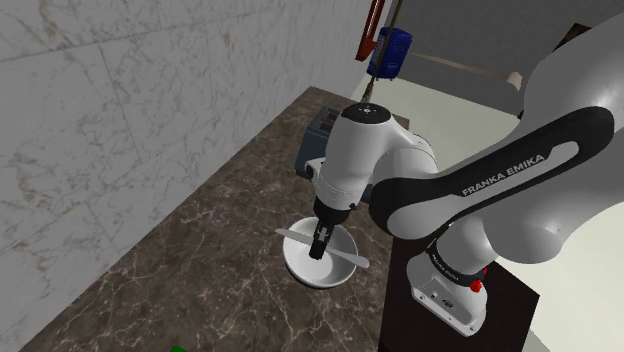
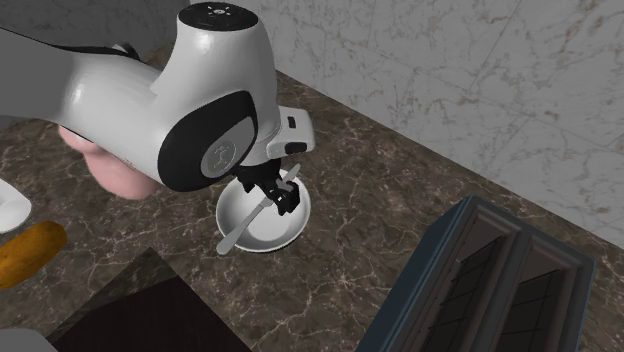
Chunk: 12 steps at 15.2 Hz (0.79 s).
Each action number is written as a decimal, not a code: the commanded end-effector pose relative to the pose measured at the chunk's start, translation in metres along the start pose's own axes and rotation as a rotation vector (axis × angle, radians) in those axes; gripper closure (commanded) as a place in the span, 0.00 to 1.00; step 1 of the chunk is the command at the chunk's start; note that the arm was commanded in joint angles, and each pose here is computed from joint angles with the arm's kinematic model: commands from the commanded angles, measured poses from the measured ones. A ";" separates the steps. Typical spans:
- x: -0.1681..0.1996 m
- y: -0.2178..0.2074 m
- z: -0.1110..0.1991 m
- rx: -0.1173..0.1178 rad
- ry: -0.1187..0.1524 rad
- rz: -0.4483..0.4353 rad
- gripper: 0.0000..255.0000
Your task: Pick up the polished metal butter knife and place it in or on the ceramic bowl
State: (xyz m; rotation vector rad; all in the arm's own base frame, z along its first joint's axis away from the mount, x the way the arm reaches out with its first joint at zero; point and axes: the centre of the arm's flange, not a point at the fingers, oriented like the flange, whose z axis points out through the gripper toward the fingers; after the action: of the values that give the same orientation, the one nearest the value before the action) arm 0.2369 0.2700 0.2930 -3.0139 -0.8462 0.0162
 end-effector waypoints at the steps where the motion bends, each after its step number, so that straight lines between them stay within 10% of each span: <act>1: 0.000 0.000 0.000 0.000 0.000 0.000 0.00; 12: 0.000 0.000 -0.050 0.000 0.000 0.000 0.00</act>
State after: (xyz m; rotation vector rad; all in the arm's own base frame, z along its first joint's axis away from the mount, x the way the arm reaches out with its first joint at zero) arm 0.2375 0.2699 0.3427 -3.0138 -0.8462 0.0157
